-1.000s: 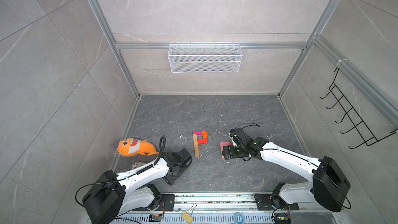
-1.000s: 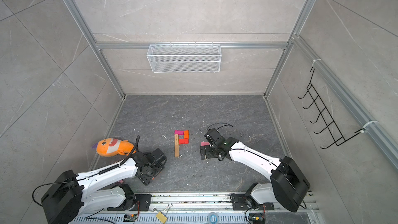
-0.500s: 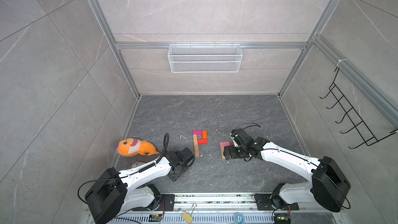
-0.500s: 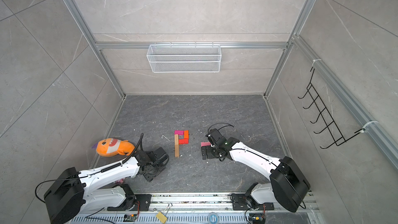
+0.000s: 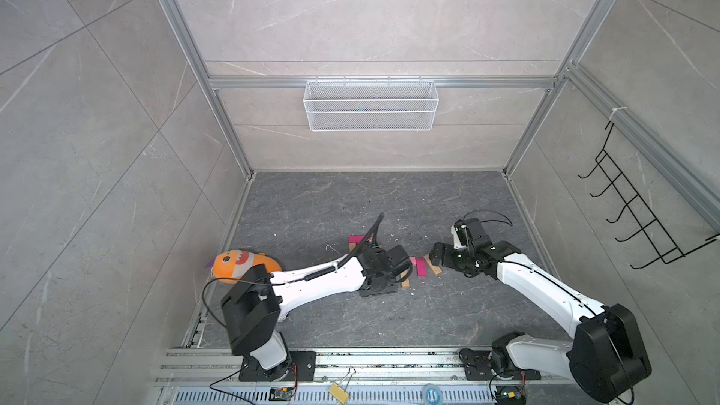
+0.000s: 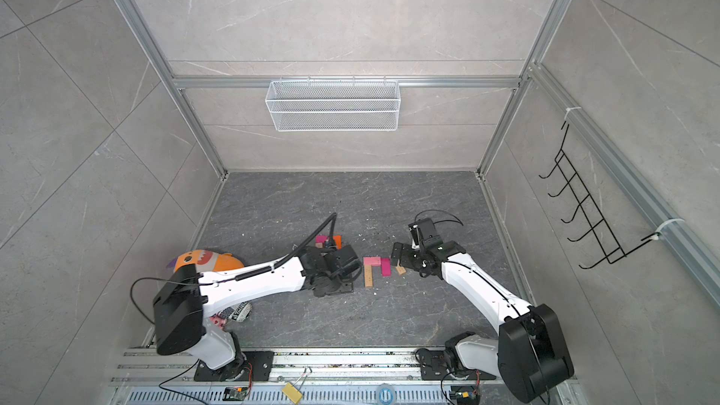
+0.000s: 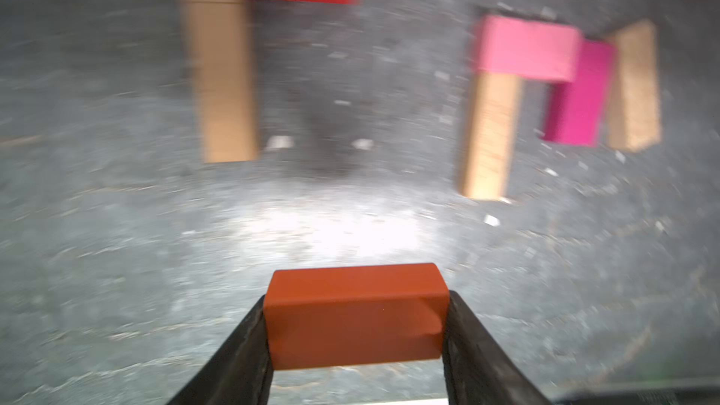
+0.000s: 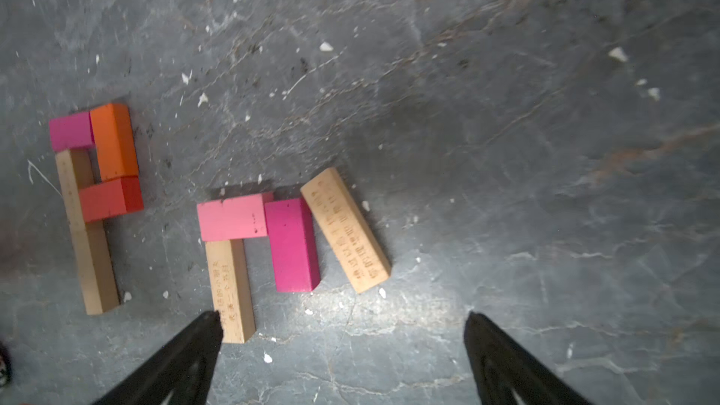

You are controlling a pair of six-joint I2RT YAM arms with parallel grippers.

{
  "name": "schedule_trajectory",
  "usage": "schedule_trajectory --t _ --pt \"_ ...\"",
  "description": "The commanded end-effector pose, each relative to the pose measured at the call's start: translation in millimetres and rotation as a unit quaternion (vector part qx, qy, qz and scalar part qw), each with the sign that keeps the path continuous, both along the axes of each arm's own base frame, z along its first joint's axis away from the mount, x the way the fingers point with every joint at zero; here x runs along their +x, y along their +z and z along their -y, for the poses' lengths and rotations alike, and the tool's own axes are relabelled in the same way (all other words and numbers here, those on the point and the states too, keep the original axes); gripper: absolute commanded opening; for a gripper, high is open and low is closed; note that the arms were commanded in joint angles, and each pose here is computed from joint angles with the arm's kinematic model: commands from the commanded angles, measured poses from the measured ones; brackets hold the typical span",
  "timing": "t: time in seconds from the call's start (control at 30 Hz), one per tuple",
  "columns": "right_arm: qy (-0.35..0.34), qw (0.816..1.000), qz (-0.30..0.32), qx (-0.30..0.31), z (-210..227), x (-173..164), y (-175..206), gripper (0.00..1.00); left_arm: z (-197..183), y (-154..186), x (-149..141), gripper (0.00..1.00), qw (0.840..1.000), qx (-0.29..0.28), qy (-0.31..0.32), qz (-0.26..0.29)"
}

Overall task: Assemble the letter p with building blocks
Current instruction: Pick up the building block from the center of the board, then assemble the building block at the center of the board.

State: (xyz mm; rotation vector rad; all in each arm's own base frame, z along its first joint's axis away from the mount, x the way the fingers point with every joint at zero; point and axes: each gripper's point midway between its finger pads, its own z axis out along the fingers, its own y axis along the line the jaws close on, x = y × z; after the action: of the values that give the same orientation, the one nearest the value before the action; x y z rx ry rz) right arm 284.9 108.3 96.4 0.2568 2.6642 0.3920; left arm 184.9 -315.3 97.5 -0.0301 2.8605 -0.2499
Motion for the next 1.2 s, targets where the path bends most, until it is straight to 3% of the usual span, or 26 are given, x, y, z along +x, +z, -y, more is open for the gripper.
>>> schedule_trajectory --t 0.0,0.2,0.4,0.73,1.17 --pt "-0.034 0.999 -0.012 0.030 15.3 -5.1 2.8 1.00 33.9 0.5 -2.4 0.49 0.997 0.009 -0.072 -0.007" --pt "-0.081 0.995 0.017 0.051 34.2 -2.0 23.4 1.00 83.2 -16.0 3.4 0.48 0.994 -0.010 -0.101 -0.034" --pt "-0.085 0.995 0.018 0.048 38.5 -4.7 26.8 1.00 113.2 -28.3 12.3 0.47 0.993 -0.012 -0.110 -0.044" --pt "-0.083 0.995 0.028 0.050 39.1 -9.7 32.8 1.00 129.7 -52.0 21.3 0.48 0.995 0.007 -0.087 -0.057" --pt "-0.077 0.995 0.027 0.055 37.6 -14.3 29.6 1.00 124.4 -71.5 31.0 0.49 0.996 0.037 -0.049 -0.060"
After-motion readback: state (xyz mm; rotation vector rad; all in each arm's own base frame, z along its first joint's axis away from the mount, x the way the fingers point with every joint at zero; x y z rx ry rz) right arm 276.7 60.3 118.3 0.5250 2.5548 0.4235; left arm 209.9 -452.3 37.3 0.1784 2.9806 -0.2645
